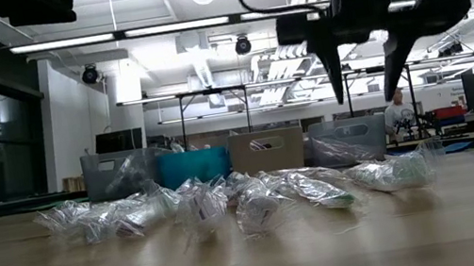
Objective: Pick & Place Toothbrushes
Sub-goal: Put the purple toothbrush into the white bin
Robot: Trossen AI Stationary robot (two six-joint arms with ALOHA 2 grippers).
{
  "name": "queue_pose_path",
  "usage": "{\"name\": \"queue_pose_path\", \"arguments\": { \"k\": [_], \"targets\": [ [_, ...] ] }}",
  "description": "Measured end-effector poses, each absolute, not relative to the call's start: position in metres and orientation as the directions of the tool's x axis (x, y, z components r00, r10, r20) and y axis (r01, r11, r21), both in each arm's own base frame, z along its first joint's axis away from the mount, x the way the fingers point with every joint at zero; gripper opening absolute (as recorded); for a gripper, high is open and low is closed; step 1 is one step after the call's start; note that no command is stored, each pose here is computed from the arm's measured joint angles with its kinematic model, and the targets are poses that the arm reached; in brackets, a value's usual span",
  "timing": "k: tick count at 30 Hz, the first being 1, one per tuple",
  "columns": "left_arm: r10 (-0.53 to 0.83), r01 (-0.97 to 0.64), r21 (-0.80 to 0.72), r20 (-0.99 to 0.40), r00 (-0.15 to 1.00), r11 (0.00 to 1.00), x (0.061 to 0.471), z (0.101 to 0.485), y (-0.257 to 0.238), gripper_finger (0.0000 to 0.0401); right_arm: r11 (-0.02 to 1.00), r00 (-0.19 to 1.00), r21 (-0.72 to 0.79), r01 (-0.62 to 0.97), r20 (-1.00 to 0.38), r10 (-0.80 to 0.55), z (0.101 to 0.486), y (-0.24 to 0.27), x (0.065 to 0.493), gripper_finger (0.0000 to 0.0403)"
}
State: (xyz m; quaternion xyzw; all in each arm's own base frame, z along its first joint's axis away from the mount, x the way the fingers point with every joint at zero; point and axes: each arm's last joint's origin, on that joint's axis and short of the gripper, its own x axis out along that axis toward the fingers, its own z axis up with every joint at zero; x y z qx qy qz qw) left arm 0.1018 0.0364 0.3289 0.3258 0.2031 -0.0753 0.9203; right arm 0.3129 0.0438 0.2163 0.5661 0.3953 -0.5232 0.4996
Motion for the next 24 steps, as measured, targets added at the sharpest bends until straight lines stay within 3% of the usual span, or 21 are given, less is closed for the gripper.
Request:
{"name": "queue_pose_path", "arguments": {
  "k": [13, 24],
  "targets": [
    [-0.004, 0.263, 0.554, -0.423, 0.906, 0.79, 0.102, 0.329, 0.036, 0.0, -0.195, 0.018, 0.033, 0.98, -0.997, -0.079, 0.174, 0.044, 0.327, 0.0226],
    [-0.009, 0.274, 0.536, -0.444, 0.896, 0.799, 0.101, 0.327, 0.036, 0.0, -0.22, -0.071, -0.039, 0.975, -0.987, -0.141, 0.172, 0.024, 0.322, 0.0226]
  ]
}}
